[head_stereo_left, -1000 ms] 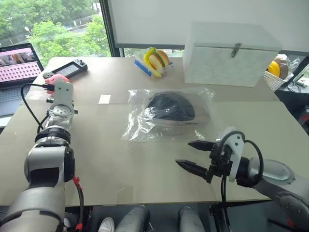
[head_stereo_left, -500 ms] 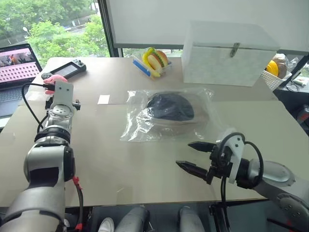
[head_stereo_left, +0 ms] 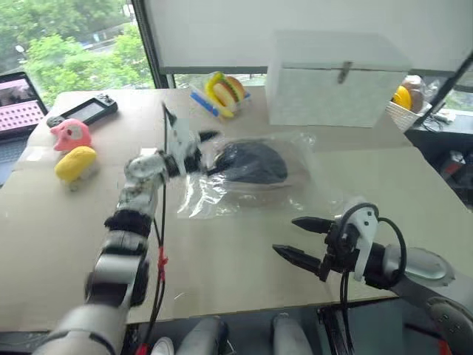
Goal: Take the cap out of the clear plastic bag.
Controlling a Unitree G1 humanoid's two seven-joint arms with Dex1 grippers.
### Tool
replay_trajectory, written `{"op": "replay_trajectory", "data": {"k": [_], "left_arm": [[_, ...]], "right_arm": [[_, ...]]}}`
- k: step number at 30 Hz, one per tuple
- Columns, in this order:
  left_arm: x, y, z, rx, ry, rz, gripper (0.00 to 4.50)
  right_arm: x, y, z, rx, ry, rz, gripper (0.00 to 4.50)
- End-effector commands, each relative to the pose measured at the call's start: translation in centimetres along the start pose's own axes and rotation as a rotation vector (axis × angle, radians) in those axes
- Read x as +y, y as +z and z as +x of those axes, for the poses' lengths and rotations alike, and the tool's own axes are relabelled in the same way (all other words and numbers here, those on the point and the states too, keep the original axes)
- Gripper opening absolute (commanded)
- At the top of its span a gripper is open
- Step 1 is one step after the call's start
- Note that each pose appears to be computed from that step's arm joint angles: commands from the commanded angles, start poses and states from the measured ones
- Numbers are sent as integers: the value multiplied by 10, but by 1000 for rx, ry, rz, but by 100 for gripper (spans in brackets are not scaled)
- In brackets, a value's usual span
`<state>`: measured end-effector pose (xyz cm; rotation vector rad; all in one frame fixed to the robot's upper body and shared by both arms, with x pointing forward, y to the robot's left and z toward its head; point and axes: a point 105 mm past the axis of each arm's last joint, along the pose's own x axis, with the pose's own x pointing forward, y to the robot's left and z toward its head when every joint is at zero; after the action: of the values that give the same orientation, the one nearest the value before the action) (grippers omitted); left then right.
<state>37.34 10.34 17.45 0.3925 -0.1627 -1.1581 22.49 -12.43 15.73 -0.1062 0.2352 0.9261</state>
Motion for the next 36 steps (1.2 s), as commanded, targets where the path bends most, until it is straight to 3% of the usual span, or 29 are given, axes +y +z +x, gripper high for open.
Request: {"op": "replay_trajectory", "data": {"k": [1, 5, 12, 20, 24, 28, 36], "left_arm": [[-15, 21, -10, 24, -97, 110, 448], [-30, 16, -14, 80, -142, 176, 448], [-51, 17, -2, 82, -202, 244, 448], [-59, 5, 17, 93, -169, 309, 448], [-58, 3, 19, 66, -135, 227, 448], [-49, -27, 21, 226, -122, 307, 448], [-44, -55, 2, 303, -239, 314, 448]], "right_arm": [[-20, 16, -12, -62, -120, -63, 450], [-66, 22, -44, -80, -349, -105, 450], [-91, 2, -94, 83, -416, -140, 450], [-88, 6, -97, 73, -411, -153, 450], [-85, 7, -94, 71, -411, -156, 450], [-80, 11, -92, 62, -407, -164, 450], [-72, 13, -93, 58, -412, -162, 450]]}}
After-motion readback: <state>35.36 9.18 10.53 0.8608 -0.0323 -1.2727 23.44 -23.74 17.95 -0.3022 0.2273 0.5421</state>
